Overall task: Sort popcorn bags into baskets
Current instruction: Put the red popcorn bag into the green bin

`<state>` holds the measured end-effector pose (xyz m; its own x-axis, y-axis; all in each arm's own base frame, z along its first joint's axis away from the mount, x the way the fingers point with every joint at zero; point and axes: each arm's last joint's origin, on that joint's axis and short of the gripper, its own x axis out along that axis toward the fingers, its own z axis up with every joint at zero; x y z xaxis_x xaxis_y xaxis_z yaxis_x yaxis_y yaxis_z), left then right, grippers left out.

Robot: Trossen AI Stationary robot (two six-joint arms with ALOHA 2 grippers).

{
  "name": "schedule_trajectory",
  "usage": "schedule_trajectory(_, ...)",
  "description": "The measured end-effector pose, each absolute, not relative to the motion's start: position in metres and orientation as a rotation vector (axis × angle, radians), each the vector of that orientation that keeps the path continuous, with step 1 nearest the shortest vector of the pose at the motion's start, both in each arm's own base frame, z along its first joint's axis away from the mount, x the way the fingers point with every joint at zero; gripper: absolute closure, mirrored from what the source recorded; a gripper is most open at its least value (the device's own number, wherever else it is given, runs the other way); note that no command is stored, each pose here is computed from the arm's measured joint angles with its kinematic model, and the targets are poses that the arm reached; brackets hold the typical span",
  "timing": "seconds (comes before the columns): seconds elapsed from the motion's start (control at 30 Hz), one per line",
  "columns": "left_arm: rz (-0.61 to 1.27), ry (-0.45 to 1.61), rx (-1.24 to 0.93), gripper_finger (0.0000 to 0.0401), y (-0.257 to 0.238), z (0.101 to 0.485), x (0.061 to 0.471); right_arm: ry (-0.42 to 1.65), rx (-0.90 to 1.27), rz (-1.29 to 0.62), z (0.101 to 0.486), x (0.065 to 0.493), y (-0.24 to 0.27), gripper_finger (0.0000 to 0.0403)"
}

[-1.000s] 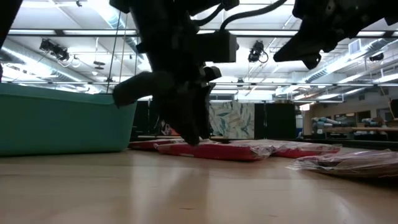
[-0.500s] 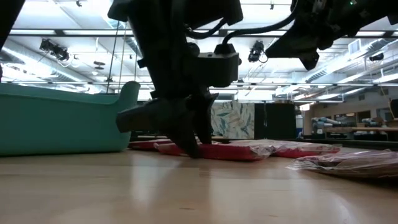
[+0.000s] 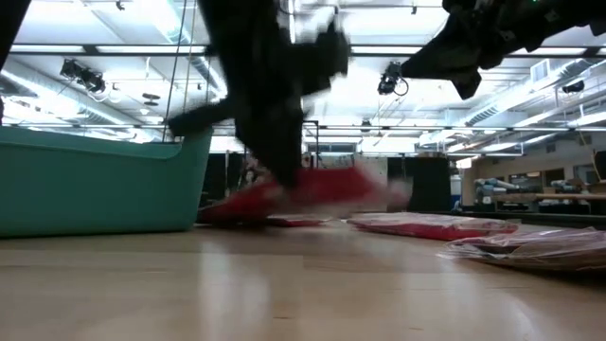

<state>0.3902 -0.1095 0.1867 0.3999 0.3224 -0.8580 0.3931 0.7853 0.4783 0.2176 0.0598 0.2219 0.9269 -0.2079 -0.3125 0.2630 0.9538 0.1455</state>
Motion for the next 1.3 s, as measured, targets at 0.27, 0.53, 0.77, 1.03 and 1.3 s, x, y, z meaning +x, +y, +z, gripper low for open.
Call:
schedule_trajectory(0.27,0.064,1.025,0.548,0.0381,-0.103,0.267,0.367,0.267,0.087,-0.316,0.227,0.216,0.057,0.0376)
schedule_trajectory(0.53,0.234,1.064,0.247,0.0381,-0.088,0.315,0.315,0.219,0.021,-0.313,0.233,0.217,0.057,0.0376)
schedule_trajectory(0.77,0.431,1.214,0.084,0.0381,-0.085,0.321,0.279,0.204,-0.011,-0.307,0.235,0.218,0.057,0.0376)
schedule_trajectory(1.03,0.510,1.266,-0.062,0.0381,-0.103,0.318,0.264,0.203,-0.030,-0.276,0.236,0.218,0.058,0.0376)
schedule_trajectory(1.3,0.632,1.398,-0.115,0.0381,-0.119,0.287,0.241,0.204,-0.030,-0.250,0.236,0.218,0.058,0.0376)
